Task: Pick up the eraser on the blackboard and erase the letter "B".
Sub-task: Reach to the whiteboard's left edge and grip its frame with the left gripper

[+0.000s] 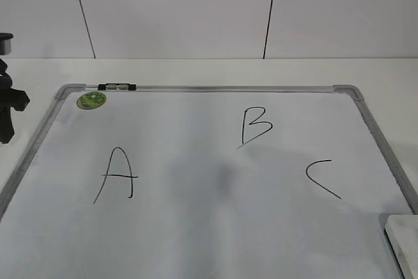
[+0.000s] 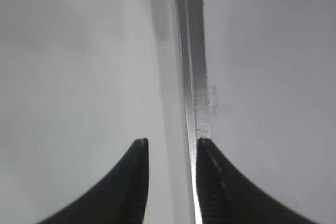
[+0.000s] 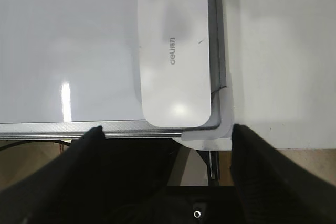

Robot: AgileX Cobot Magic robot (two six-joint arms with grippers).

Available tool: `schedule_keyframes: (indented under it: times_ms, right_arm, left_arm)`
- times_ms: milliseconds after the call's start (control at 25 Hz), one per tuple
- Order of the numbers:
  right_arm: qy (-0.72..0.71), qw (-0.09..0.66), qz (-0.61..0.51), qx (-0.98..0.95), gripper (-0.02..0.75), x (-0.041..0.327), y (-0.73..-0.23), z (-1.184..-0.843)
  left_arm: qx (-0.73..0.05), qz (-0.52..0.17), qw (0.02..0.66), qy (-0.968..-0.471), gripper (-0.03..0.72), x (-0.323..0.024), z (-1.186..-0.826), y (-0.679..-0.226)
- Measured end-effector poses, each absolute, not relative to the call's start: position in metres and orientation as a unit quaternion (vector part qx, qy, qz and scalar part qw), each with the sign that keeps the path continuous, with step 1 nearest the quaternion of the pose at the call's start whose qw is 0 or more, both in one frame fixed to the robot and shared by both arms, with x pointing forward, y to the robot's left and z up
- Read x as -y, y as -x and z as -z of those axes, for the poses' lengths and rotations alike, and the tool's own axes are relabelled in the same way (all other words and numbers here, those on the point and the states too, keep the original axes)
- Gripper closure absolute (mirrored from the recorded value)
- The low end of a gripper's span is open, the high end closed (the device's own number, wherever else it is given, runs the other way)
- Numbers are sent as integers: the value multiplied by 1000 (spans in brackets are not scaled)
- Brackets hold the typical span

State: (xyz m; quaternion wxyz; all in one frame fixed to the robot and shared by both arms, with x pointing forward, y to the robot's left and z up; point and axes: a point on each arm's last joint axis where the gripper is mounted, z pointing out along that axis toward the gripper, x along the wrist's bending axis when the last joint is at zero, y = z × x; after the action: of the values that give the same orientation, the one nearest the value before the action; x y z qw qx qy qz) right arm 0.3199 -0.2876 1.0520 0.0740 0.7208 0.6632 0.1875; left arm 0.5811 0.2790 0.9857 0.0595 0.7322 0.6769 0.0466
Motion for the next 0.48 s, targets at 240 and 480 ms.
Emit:
schedule_keyframes:
  times_ms: [240,480]
  right_arm:
    - [-721,74,-188,-663,167,288,-320,-1052]
    - [-721,74,-188,-663,166,288,-320,-1052]
  left_arm:
    - [-672,-45,58,-737,454,-274,-967,-590]
    - [-663,-36,50,-747,454,-264,-951,-595]
